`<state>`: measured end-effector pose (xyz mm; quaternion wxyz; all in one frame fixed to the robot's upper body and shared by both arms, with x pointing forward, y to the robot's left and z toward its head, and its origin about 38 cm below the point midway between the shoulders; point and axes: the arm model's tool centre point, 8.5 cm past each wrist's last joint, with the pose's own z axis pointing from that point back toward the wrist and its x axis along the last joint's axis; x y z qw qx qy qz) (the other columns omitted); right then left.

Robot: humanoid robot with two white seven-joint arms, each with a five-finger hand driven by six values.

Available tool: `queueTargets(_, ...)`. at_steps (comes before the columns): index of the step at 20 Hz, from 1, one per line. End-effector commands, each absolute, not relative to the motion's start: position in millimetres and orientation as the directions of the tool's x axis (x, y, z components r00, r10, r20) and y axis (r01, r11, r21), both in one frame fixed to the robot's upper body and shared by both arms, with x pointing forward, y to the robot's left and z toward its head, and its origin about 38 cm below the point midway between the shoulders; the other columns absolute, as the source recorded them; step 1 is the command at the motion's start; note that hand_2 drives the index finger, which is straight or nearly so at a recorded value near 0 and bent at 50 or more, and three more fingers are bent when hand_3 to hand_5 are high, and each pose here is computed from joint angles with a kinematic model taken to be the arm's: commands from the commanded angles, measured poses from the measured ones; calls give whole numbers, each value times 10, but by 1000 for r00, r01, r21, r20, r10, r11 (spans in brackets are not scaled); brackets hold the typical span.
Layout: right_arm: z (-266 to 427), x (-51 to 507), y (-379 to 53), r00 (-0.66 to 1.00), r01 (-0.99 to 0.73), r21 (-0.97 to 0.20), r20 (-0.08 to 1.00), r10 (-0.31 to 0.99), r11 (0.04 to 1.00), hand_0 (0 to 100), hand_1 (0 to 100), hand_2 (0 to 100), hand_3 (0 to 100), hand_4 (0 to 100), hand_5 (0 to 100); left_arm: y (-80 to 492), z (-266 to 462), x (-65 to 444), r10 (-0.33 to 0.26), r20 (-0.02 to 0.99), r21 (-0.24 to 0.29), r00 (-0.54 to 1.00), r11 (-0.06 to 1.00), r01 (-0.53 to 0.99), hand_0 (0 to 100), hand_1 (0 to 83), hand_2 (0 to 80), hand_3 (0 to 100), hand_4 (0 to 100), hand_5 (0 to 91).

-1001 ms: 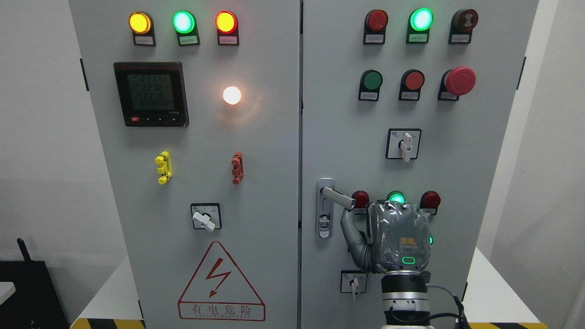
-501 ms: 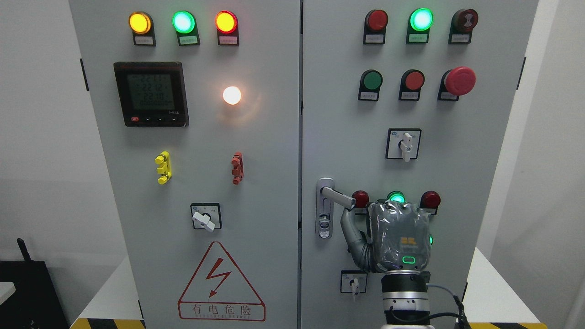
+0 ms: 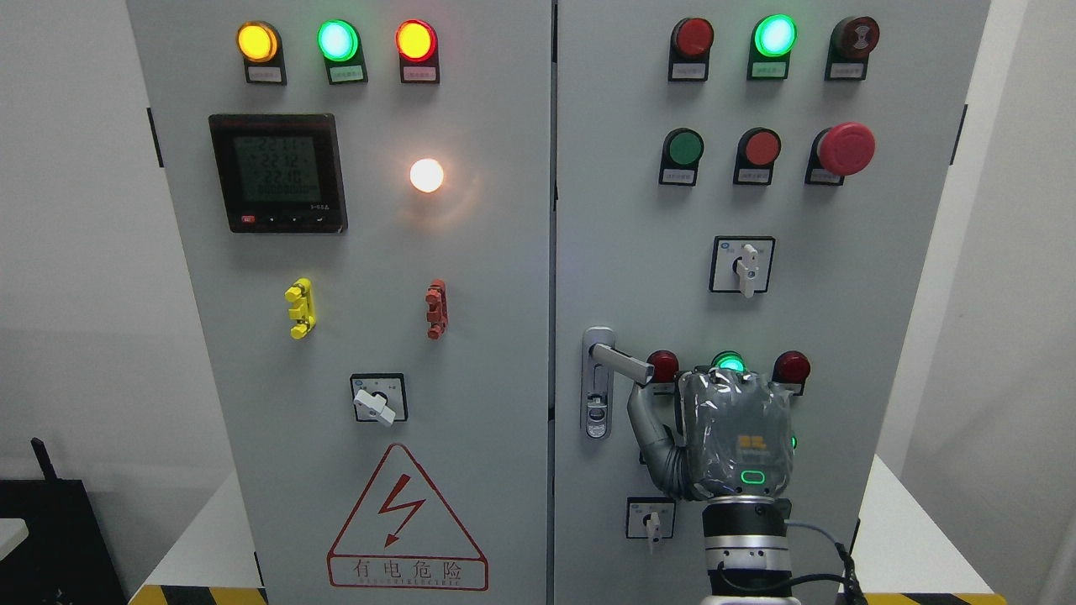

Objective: Release door handle

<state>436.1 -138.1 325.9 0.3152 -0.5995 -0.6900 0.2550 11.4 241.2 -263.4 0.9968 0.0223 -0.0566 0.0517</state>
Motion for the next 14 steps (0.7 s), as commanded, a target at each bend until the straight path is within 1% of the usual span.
queueTargets(1,3265,4368,-1391,-80,667,-730,128,988,149,601,0,1000,1000,1000,966,2402,-2639,22,103,115,36,988,994,-107,120,389,0,0,0,0)
queueTargets(14,3263,4363,-1388,-81,667,-730,130,988,151,602,0,1000,1000,1000,968,2402,-2639,22,103,115,36,988,994,-107,120,389,0,0,0,0)
